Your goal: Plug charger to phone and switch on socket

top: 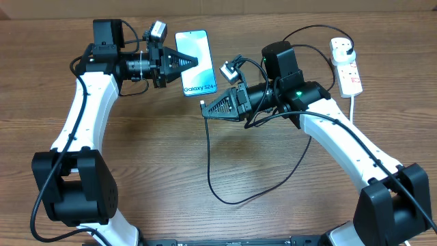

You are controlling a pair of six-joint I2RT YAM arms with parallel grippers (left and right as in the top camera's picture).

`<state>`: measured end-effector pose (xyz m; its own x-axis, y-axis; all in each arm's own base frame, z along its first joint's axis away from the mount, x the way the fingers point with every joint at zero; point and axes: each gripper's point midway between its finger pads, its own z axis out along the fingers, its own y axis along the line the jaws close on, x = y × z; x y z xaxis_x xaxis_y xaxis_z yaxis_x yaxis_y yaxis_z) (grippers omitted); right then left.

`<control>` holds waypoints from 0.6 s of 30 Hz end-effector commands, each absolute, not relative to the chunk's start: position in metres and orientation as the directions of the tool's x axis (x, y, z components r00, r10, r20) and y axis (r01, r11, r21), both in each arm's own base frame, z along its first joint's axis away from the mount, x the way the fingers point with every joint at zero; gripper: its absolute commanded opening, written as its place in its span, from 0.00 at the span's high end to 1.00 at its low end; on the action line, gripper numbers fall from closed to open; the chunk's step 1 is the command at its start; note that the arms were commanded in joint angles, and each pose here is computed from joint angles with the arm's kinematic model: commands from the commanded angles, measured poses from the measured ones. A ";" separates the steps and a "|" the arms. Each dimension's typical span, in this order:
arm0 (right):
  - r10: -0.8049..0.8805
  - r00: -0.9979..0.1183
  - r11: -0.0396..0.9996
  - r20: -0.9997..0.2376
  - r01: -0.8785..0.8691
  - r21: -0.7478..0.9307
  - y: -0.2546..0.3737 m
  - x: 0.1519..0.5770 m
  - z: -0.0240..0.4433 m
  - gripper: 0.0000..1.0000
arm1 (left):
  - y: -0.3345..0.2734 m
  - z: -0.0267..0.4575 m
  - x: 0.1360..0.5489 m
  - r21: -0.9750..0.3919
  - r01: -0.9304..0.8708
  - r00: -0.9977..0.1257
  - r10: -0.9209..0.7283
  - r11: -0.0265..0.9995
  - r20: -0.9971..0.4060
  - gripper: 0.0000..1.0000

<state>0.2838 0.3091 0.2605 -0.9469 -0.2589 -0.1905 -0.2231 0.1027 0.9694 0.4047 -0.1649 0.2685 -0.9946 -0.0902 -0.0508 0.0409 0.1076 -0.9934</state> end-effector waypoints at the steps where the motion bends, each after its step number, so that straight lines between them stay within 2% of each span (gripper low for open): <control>1: -0.241 -0.944 0.096 -0.224 -0.253 0.963 0.308 0.287 0.278 0.96 | -0.167 0.272 0.401 -0.994 0.065 -0.995 -0.068 0.086 -0.070 0.96; 18: -0.217 -0.955 0.119 -0.200 -0.229 0.966 0.309 0.291 0.277 0.96 | -0.169 0.272 0.401 -0.994 0.065 -0.995 -0.066 0.089 -0.071 0.96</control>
<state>0.2899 0.3100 0.2580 -0.9603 -0.2285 -0.1600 -0.1943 0.1360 0.9715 0.4043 -0.1654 0.2683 -0.9949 -0.0893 -0.0477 0.0380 0.1078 -0.9934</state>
